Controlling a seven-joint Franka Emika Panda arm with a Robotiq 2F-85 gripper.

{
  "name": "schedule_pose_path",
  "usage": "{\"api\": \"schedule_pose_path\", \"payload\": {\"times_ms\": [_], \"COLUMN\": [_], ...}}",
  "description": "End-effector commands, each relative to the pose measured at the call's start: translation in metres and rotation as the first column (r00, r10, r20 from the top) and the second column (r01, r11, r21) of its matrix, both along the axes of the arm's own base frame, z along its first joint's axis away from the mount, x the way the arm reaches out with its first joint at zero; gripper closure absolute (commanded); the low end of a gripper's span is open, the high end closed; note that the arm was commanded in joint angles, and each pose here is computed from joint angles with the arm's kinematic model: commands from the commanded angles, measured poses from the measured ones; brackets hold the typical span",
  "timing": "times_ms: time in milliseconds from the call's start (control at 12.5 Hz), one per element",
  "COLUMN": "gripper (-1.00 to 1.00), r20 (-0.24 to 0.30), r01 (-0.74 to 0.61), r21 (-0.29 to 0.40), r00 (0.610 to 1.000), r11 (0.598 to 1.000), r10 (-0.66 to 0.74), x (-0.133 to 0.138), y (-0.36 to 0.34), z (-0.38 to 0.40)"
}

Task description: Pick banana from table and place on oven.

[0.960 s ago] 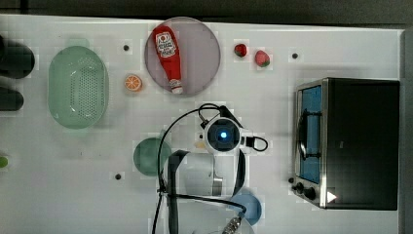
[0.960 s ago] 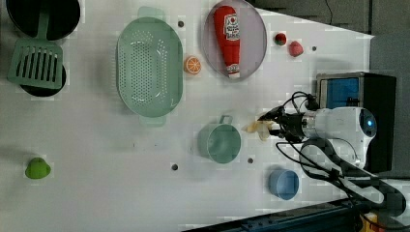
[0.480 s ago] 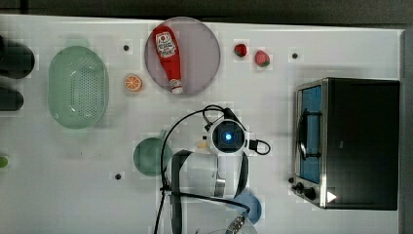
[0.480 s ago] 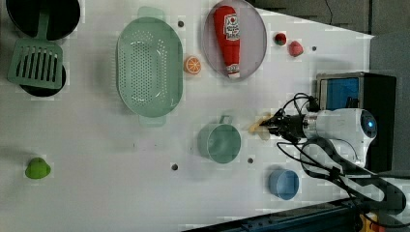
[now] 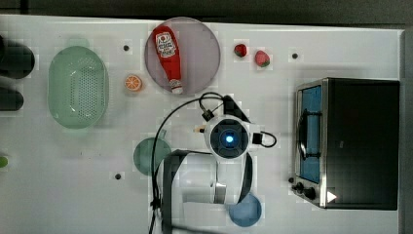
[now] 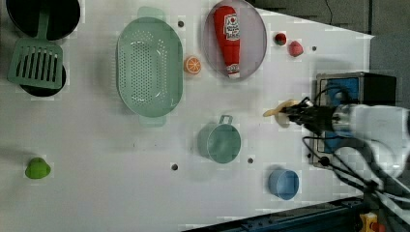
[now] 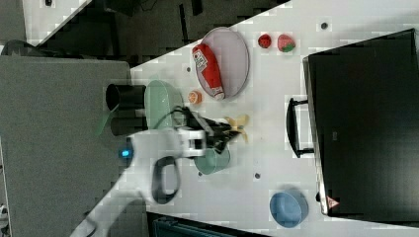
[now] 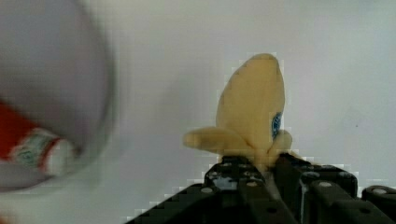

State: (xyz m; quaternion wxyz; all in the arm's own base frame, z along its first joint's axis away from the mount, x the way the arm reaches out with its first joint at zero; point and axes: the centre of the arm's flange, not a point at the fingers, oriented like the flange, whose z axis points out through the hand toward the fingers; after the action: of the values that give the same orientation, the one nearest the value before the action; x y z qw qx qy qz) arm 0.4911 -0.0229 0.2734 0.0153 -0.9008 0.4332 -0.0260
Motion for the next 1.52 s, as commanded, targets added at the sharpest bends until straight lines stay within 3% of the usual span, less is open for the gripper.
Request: {"api": "schedule_pose_path", "payload": {"times_ms": [80, 240, 480, 880, 1040, 1520], "gripper": [0.64, 0.64, 0.64, 0.64, 0.64, 0.64], "r20": [0.045, -0.013, -0.053, 0.008, 0.003, -0.018], "r01": [0.018, 0.014, 0.034, 0.096, 0.097, -0.112], "r21": [0.002, 0.005, 0.013, 0.041, 0.032, -0.064], "r00": [0.999, 1.000, 0.998, 0.995, 0.995, 0.994], "r11": [1.000, 1.000, 0.999, 0.995, 0.995, 0.992], "r10": [-0.018, -0.014, -0.033, -0.097, -0.097, 0.111], "x": [0.000, -0.011, -0.026, -0.032, -0.037, -0.029], "y": [0.007, 0.009, -0.003, -0.075, -0.118, -0.241], "z": [0.118, 0.175, 0.242, 0.297, 0.292, 0.243]}}
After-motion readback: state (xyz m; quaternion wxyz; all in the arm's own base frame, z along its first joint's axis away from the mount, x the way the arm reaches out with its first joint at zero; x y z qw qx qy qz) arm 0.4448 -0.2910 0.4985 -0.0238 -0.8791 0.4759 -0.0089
